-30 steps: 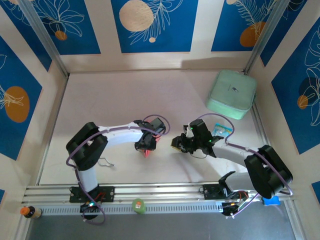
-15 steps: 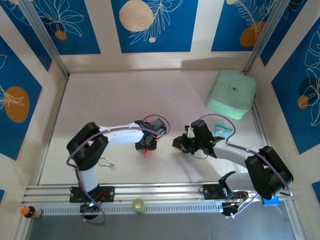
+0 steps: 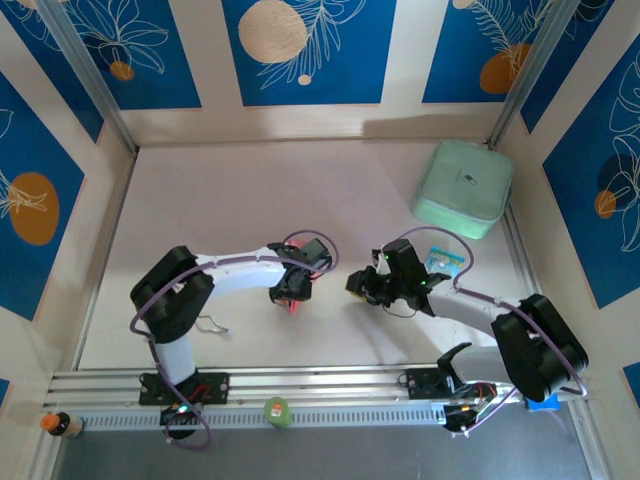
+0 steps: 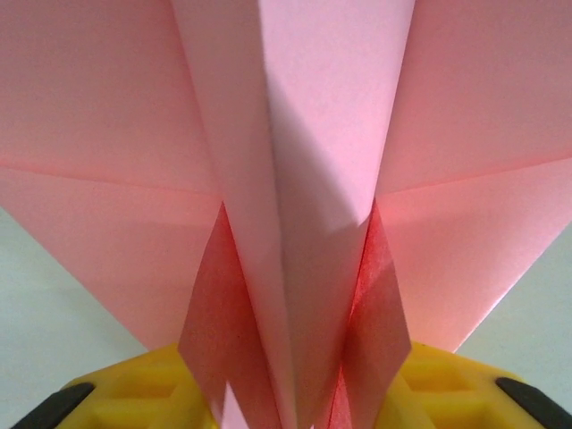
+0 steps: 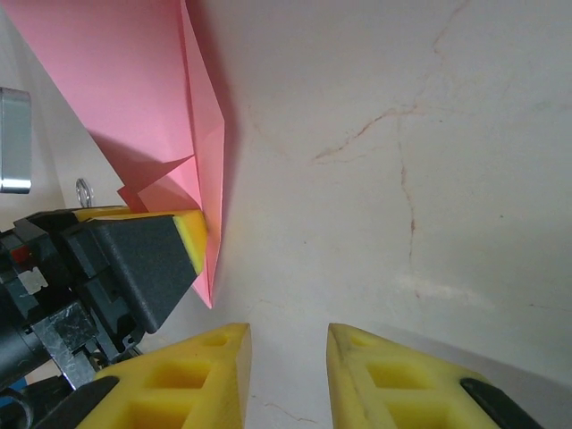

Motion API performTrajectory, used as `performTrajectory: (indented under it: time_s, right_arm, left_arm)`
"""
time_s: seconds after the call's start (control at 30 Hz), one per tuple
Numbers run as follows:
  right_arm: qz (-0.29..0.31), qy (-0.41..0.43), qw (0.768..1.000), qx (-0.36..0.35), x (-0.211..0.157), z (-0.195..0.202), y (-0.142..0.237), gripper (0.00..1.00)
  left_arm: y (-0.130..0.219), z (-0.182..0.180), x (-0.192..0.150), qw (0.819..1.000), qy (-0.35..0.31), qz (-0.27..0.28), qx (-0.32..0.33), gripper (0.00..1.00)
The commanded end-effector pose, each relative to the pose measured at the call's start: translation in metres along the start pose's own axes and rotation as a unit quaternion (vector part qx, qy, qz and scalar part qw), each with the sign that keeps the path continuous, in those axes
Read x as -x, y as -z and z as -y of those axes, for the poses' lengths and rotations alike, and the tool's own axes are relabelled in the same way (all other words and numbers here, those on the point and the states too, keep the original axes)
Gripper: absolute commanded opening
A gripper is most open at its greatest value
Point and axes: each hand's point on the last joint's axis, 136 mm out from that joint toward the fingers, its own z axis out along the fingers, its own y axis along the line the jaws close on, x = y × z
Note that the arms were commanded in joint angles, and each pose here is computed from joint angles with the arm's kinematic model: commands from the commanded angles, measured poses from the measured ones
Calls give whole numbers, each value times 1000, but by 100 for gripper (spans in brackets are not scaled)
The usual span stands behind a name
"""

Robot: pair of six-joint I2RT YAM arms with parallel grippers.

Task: Fold a paper plane with a square sheet of paper (pick it up from the middle)
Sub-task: Turn over a paper plane at the center of the table, then reset both arms

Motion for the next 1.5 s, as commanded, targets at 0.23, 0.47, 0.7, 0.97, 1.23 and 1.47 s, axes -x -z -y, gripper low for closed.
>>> performTrajectory:
  time_s: [0.23, 0.47, 0.7, 0.97, 1.23, 1.47]
  right_arm:
    - [12, 4, 1000, -9, 3, 2, 7, 29]
    - [15, 9, 1000, -8, 5, -3, 11, 29]
    - [40, 32, 998, -24, 12, -8, 26, 29]
    - [226, 146, 955, -126, 66, -18, 107, 48]
    - [370, 300, 843, -251, 128, 2, 142, 78]
    - [351, 273, 851, -280, 175, 36, 140, 78]
  left_arm:
    - [14, -12, 1, 999, 26, 33, 0, 40]
    - [28, -9, 5, 998, 33, 45, -18, 41]
    - [48, -19, 9, 996, 42, 74, -23, 43]
    - [102, -71, 37, 977, 22, 212, 23, 58]
    - [127, -135, 71, 947, 5, 316, 55, 86]
    - [118, -206, 103, 929, 44, 351, 107, 100]
